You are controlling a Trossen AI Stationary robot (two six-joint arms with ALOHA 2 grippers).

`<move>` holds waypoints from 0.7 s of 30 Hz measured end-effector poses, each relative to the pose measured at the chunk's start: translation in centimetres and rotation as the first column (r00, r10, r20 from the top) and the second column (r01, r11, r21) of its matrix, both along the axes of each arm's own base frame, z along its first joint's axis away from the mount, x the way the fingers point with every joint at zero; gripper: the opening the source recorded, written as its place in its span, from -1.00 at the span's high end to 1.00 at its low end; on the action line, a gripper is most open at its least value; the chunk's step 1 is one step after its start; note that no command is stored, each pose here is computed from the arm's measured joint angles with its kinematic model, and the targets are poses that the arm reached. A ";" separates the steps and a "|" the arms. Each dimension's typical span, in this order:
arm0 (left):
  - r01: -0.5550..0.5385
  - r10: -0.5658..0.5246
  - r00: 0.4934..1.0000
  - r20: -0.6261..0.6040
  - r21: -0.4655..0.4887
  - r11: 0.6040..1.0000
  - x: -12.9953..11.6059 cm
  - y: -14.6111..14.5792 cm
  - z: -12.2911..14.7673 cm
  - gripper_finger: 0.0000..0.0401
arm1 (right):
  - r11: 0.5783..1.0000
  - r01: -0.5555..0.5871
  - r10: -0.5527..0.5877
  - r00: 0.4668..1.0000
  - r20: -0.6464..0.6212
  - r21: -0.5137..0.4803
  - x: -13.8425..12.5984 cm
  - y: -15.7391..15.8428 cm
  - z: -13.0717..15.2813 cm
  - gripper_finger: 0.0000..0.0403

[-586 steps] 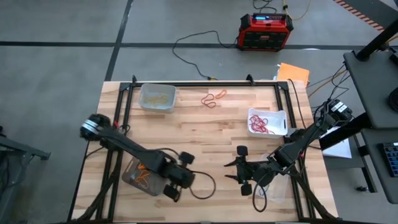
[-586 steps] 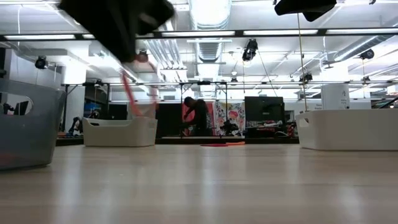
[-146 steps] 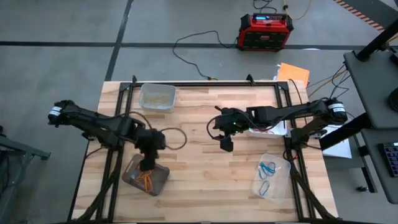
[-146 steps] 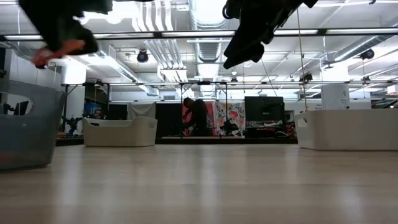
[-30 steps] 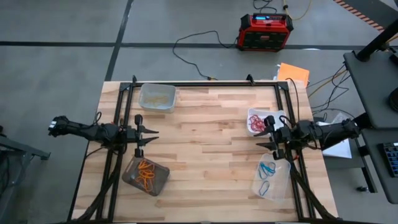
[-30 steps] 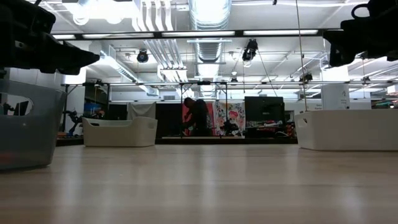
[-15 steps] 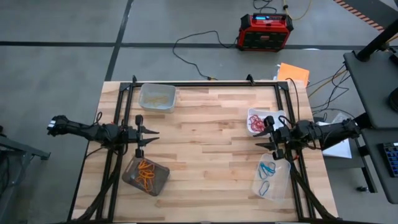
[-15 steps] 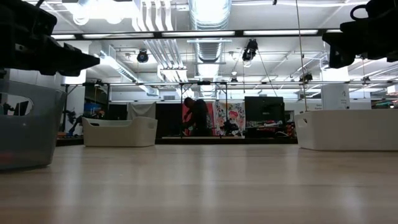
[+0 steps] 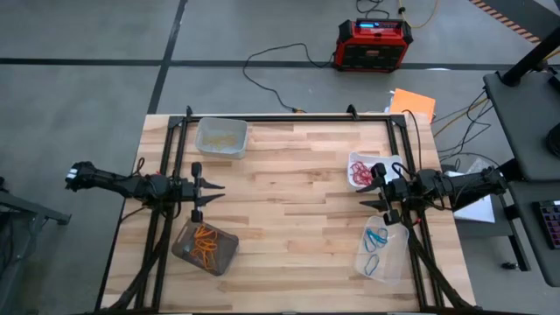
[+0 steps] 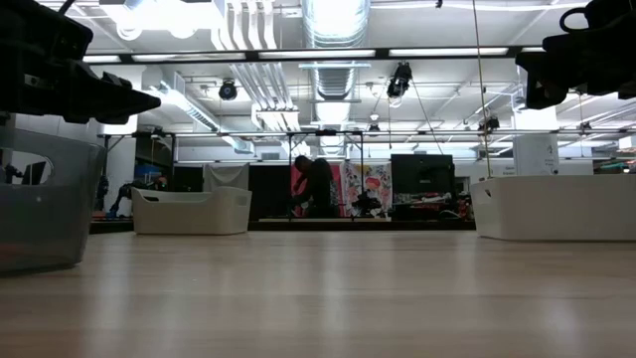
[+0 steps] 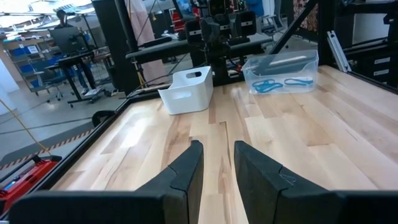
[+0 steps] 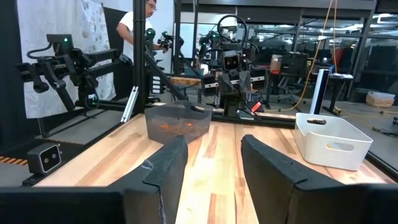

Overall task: Sort rubber bands into baskets
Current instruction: Return to Home Position

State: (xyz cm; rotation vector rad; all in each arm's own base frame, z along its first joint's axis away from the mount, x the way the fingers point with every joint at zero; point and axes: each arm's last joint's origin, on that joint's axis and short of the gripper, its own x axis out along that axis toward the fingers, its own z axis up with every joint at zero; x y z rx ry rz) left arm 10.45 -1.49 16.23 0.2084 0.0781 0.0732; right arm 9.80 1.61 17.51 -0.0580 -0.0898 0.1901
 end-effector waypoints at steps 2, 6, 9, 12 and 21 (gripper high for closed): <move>0.000 0.000 1.000 -0.004 0.001 1.000 0.0 0.0 0.0 0.62 | 1.000 0.000 0.000 1.000 0.000 0.000 0.0 0.0 0.0 0.25; 0.000 0.000 1.000 -0.010 0.002 1.000 0.1 0.0 -0.1 0.62 | 1.000 0.000 0.000 1.000 0.000 0.000 0.0 0.0 0.0 0.23; 0.000 0.000 1.000 -0.015 0.003 1.000 0.1 0.0 -0.1 0.62 | 1.000 0.000 0.000 1.000 0.000 0.000 0.0 0.0 0.0 0.23; 0.000 0.000 1.000 -0.019 0.004 1.000 0.1 0.0 -0.2 0.62 | 1.000 0.000 0.000 1.000 0.000 0.000 0.0 0.0 0.0 0.25; 0.000 0.000 1.000 -0.024 0.005 1.000 0.1 0.0 -0.2 0.62 | 1.000 0.000 0.000 1.000 0.000 0.000 0.0 0.0 0.0 0.28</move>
